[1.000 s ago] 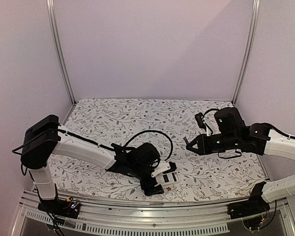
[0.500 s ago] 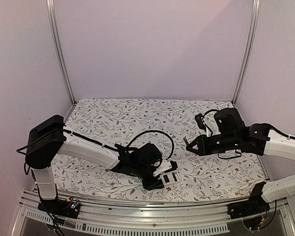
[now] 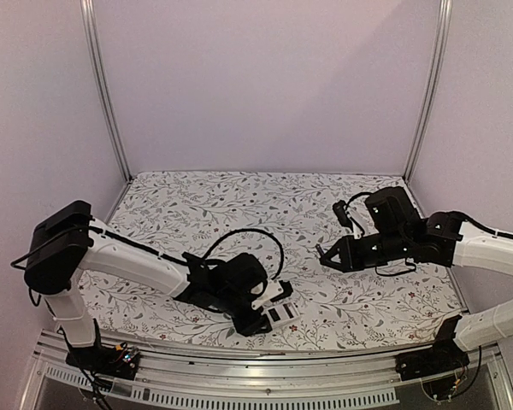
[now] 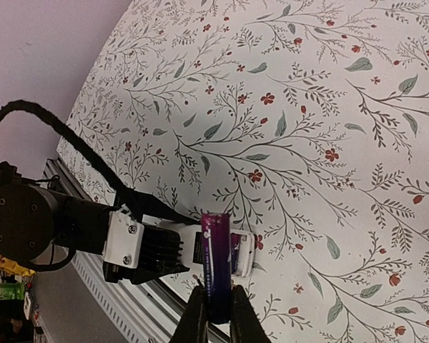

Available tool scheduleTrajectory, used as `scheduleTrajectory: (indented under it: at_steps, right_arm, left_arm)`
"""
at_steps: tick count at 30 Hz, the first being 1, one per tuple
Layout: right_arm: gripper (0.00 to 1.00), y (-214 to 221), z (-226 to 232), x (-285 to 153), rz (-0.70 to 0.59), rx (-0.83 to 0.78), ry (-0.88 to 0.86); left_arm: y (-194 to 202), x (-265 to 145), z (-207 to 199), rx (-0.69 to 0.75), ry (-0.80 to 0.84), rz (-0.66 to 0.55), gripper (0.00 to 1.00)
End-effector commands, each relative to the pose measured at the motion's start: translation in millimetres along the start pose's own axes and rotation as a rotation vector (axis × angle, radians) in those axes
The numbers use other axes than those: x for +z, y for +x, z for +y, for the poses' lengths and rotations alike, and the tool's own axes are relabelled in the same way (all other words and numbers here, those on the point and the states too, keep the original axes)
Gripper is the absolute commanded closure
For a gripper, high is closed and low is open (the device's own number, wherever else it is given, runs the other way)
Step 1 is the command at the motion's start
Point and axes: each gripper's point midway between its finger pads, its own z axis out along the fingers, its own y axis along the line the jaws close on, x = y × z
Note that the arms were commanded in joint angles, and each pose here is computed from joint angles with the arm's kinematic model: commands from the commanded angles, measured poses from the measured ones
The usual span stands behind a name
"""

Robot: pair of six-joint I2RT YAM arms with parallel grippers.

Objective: Load the batteries into the remote control
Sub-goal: Move the remote control without the battery cover to the center of the board.

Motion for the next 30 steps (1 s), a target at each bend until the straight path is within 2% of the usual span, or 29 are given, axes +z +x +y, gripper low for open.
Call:
scheduleTrajectory:
  at_steps: [1, 6, 11, 14, 18, 22, 25, 30]
  right_arm:
    - [1.00, -6, 11, -3, 0.013, -0.013, -0.031]
    - [1.00, 2, 9, -3, 0.040, 0.017, -0.033]
    - [1.00, 2, 14, -7, 0.044, 0.015, -0.051]
    - [1.00, 3, 14, -6, 0.042, 0.002, -0.060]
    - [1.00, 4, 27, 1, 0.071, -0.015, -0.118]
    - [1.00, 1, 32, 1, 0.093, -0.022, -0.106]
    - [1.00, 0, 30, 0, 0.097, -0.029, -0.077]
    - [1.00, 5, 29, 2, 0.114, -0.028, -0.073]
  left_arm:
    - [31, -10, -1, -0.045, -0.014, 0.099, 0.42]
    - [-11, -38, 1, -0.040, -0.050, -0.092, 0.25]
    - [-61, -93, 1, -0.073, -0.055, -0.355, 0.22]
    - [-95, -138, 0, -0.135, -0.023, -0.576, 0.19]
    - [-119, -180, 7, -0.222, -0.032, -0.755, 0.19]
    - [-120, -189, 17, -0.118, -0.172, -0.758, 0.18]
    - [-113, -190, 29, 0.003, -0.367, -0.718, 0.18]
    - [-102, -186, 36, 0.308, -0.634, -0.658, 0.17]
